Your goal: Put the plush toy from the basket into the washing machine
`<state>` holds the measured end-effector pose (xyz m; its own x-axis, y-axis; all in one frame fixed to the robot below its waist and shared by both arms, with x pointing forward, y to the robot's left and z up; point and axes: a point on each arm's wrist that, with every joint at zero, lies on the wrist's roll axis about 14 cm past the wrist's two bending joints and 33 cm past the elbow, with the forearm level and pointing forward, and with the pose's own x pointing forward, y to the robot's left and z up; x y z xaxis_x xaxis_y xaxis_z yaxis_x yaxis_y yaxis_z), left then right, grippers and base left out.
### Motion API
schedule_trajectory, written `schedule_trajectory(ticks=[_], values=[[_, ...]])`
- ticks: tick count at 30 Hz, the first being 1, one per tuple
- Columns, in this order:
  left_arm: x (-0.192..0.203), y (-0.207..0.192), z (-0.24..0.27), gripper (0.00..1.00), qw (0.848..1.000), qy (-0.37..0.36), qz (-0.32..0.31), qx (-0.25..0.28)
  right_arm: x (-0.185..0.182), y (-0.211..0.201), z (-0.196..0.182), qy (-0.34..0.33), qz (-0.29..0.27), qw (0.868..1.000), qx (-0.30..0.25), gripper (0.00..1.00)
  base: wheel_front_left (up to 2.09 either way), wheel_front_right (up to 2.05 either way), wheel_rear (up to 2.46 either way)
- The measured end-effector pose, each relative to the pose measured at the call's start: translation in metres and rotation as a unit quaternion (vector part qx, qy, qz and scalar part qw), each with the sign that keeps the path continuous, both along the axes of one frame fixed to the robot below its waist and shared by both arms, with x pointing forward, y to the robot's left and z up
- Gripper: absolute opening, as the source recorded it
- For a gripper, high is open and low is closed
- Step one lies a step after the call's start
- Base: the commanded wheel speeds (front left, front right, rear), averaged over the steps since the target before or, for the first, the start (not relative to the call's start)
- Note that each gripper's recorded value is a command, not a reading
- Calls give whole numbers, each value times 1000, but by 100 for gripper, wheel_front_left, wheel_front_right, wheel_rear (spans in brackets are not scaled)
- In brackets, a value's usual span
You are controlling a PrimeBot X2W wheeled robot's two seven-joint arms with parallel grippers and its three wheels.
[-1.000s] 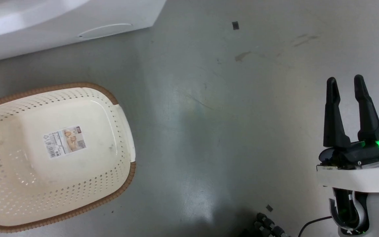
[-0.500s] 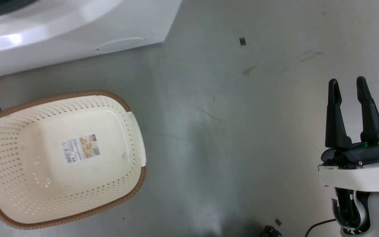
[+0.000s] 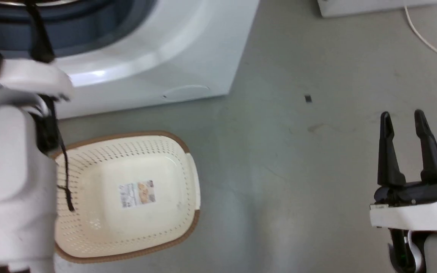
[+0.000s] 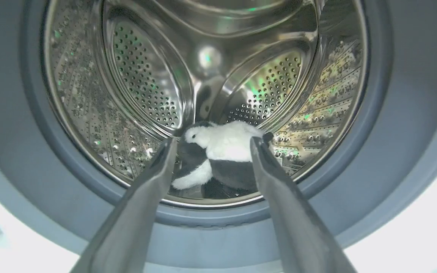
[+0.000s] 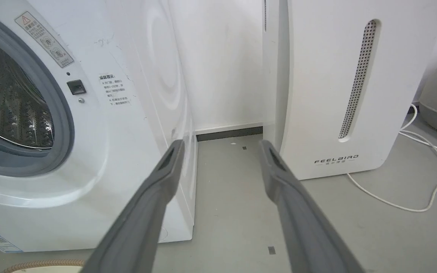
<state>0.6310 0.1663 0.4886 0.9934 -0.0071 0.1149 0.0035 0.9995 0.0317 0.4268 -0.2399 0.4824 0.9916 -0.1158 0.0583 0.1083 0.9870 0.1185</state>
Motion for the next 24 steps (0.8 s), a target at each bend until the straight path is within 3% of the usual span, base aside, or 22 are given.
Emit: schedule_trajectory(ticks=[10,24], values=[[-84,7,33,100,1000,-20,0,-1,-14,23,28,-32,32,999,-10,100,0,0,0],[-197,37,34,100,999,-2,39,3,-53,47,55,-63,66,996,-18,100,0,0,0]])
